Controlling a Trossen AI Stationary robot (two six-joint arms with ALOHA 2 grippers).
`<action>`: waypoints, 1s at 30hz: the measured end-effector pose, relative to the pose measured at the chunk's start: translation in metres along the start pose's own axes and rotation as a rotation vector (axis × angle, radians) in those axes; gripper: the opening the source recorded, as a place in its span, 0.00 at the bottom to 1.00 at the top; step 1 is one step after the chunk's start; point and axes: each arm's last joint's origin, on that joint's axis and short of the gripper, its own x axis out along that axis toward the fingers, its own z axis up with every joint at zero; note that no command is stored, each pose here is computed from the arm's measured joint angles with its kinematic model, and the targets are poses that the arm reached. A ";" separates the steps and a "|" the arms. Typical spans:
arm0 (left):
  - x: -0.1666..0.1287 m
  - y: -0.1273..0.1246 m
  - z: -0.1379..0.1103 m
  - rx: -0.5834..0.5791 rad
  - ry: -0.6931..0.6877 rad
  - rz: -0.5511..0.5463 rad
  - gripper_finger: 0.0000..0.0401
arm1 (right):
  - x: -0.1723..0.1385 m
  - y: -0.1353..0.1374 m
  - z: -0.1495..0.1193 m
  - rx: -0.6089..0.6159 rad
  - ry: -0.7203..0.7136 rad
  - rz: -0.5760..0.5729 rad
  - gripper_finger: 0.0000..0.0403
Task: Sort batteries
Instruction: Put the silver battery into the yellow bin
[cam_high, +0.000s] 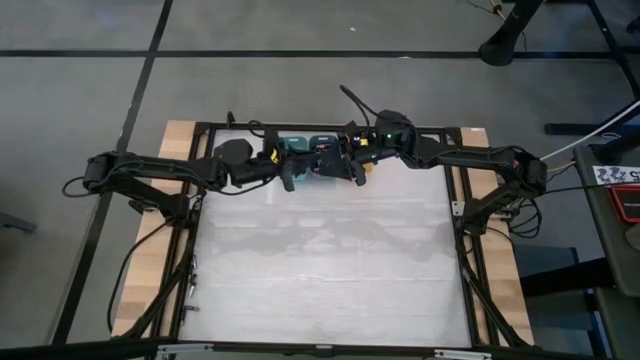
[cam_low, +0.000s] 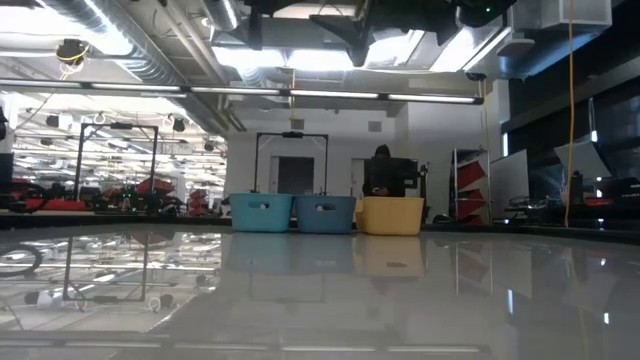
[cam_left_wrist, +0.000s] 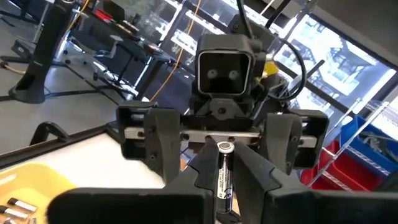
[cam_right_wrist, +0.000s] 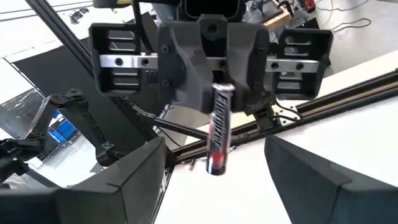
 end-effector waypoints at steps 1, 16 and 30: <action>0.000 0.000 0.000 -0.001 -0.002 -0.002 0.06 | 0.000 0.000 0.000 0.002 0.000 -0.006 0.68; 0.002 0.003 -0.002 -0.008 0.017 0.013 0.05 | 0.000 -0.001 0.000 -0.006 -0.002 -0.022 0.32; 0.001 0.005 -0.005 0.032 0.045 0.043 0.11 | 0.000 -0.003 -0.002 -0.020 0.005 -0.029 0.08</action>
